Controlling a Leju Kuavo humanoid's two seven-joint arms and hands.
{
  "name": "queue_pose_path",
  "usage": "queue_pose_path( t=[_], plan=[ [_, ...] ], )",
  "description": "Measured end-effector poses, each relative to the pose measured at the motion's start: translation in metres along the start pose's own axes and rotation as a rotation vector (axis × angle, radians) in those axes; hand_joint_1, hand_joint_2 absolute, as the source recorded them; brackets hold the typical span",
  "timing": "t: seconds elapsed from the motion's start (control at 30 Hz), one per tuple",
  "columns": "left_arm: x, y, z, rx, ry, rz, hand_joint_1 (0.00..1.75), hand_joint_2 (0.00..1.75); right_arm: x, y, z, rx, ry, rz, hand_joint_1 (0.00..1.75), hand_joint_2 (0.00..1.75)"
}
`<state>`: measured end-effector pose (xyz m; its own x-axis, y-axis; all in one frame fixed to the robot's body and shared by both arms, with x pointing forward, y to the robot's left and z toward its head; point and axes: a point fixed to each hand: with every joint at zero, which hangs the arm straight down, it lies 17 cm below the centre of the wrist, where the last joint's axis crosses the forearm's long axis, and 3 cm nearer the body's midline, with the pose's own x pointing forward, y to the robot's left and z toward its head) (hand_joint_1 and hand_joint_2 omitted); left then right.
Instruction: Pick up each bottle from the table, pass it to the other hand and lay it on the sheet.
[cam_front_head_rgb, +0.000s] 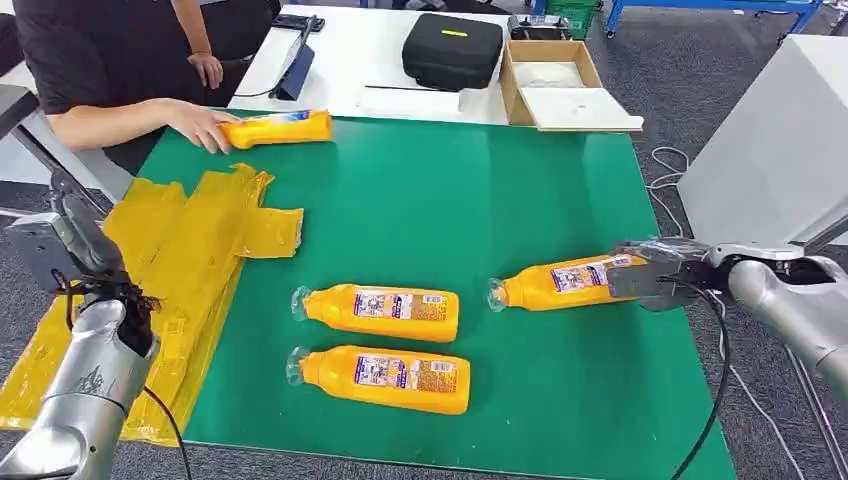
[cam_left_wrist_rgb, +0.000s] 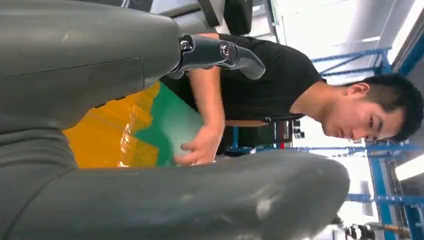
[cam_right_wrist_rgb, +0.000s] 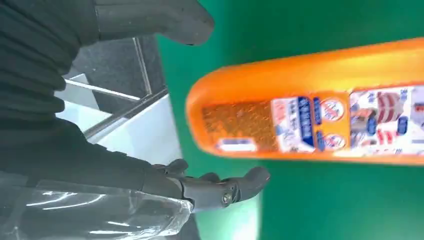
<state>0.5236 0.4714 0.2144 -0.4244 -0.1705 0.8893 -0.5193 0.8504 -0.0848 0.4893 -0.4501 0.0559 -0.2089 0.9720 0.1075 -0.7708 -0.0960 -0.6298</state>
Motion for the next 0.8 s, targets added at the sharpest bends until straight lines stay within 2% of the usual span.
queue_pose_path(
  t=[0.1, 0.3, 0.8],
  plan=[
    [0.001, -0.008, -0.002, -0.004, 0.001, 0.007, 0.0, 0.0, 0.001, 0.016, -0.011, 0.022, 0.002, -0.004, 0.0, 1.75],
    [0.003, -0.017, -0.004, -0.012, -0.005, 0.021, 0.0, 0.0, 0.008, 0.015, -0.031, 0.002, 0.018, 0.0, 0.0, 1.75],
    [-0.002, -0.031, 0.0, -0.033, 0.011, 0.029, 0.0, 0.0, 0.014, 0.017, -0.048, -0.006, 0.067, -0.018, 0.0, 1.75]
  ],
)
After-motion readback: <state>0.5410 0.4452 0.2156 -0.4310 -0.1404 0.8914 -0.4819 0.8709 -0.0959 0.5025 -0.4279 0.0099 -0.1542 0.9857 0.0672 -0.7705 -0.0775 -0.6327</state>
